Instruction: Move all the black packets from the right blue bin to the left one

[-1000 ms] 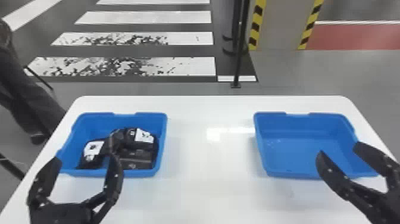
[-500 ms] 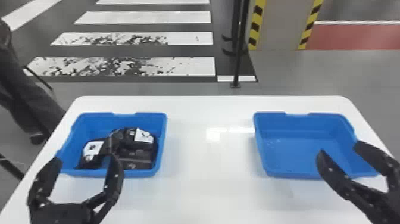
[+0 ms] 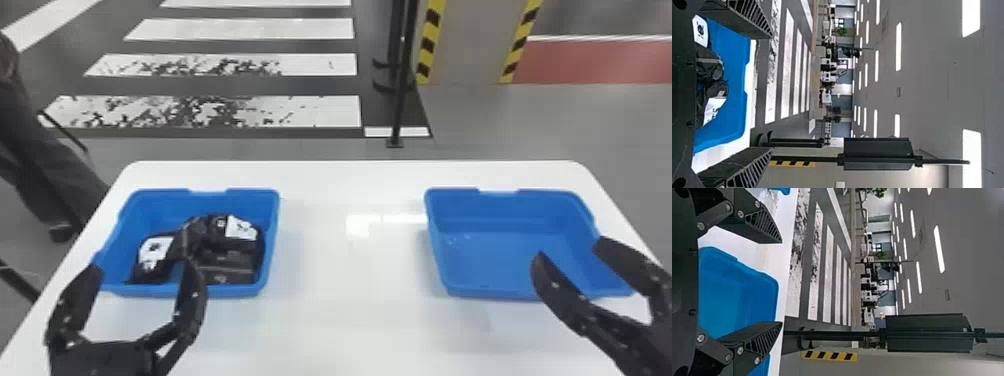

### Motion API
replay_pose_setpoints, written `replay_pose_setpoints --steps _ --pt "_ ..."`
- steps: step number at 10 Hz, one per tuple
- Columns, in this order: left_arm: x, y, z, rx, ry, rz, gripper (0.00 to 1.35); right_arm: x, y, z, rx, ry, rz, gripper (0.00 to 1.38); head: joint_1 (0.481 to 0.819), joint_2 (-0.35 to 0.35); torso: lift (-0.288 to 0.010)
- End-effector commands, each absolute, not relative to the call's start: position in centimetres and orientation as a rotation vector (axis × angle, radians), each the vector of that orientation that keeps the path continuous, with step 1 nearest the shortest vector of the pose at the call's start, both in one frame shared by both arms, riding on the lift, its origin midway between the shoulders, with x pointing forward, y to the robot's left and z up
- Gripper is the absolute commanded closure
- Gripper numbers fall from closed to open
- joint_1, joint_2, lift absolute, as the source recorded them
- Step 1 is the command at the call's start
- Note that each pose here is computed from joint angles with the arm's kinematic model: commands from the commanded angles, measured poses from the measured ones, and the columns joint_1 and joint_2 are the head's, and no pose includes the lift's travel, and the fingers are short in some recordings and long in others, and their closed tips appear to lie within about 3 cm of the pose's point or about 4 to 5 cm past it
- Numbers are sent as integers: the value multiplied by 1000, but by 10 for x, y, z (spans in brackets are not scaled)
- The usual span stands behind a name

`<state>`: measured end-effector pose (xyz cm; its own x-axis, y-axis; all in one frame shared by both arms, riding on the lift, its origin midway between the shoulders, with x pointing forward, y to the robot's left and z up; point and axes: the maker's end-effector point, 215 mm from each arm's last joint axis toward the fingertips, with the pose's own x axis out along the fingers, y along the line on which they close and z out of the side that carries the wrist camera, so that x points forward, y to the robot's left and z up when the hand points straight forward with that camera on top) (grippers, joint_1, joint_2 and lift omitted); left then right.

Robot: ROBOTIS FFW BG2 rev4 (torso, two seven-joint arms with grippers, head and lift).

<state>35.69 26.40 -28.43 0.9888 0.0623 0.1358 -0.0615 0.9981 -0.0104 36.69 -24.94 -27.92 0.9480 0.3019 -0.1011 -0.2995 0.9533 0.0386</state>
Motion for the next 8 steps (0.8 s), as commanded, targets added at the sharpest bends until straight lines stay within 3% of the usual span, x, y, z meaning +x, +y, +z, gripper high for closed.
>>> replay_pose_setpoints --steps 1,8 --pt "357 264 -284 -8 -138 62 -2 366 -250 -279 24 108 305 318 695 23 -140" --pt "359 261 -285 -11 -135 55 -2 367 -251 -281 29 107 301 341 695 16 -140"
